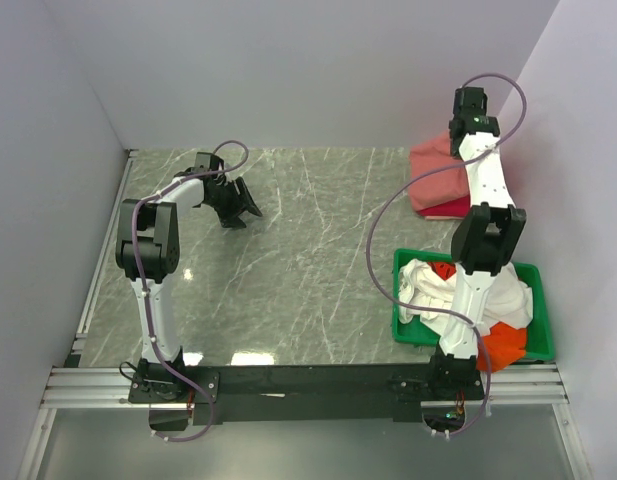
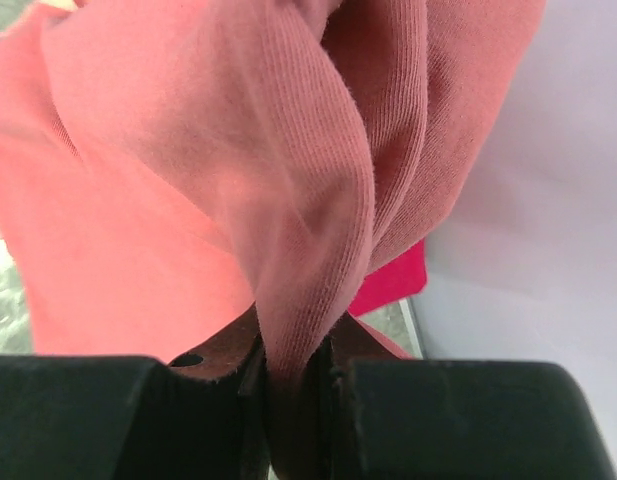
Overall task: Fold and stack the t-shirts
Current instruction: Neatly place the folded tshirt to the corner
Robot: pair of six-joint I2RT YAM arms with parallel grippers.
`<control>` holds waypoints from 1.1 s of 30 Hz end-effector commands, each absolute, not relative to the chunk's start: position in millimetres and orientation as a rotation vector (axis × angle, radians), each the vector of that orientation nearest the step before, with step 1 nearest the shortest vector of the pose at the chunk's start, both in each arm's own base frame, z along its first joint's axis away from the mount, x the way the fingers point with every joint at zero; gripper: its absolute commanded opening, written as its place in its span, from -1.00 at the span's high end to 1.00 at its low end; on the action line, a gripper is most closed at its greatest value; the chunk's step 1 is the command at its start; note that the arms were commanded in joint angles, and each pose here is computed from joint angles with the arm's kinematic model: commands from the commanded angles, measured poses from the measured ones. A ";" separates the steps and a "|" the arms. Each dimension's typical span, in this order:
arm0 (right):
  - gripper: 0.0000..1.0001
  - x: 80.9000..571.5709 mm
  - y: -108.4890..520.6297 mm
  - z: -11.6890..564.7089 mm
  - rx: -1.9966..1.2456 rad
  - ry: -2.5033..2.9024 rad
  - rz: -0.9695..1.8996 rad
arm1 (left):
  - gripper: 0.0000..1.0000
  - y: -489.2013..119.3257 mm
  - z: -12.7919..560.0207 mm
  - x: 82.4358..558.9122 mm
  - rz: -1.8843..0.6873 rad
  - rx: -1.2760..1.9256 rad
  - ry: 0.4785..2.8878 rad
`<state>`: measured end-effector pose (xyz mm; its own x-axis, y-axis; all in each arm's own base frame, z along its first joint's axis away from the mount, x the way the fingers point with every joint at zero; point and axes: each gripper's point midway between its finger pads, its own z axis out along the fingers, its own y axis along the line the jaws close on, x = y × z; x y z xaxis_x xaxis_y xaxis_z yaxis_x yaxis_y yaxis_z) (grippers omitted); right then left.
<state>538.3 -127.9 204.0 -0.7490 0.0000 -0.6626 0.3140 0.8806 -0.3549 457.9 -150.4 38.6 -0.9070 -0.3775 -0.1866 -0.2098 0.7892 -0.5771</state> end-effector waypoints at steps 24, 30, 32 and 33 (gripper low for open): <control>-0.68 524.9 -187.9 217.2 0.529 2.124 -0.979 | -0.37 -139.6 81.3 459.7 -0.729 -0.317 2.613; -0.69 512.9 -142.9 247.5 0.489 2.078 -0.804 | -0.37 -138.7 110.7 460.6 -0.732 -0.307 2.537; -0.70 506.3 -122.8 264.3 0.517 2.037 -0.700 | -0.37 -137.5 122.9 458.0 -0.731 -0.308 2.502; -0.70 506.7 -101.9 255.8 0.475 2.069 -0.621 | -0.37 -135.7 120.0 454.4 -0.720 -0.315 2.502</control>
<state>503.5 -148.4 189.7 -0.7090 0.0665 -0.7021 0.5205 0.7211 -0.4573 453.1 -138.4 84.8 -0.8852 -0.3386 -0.3191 -0.1236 0.8324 -0.5401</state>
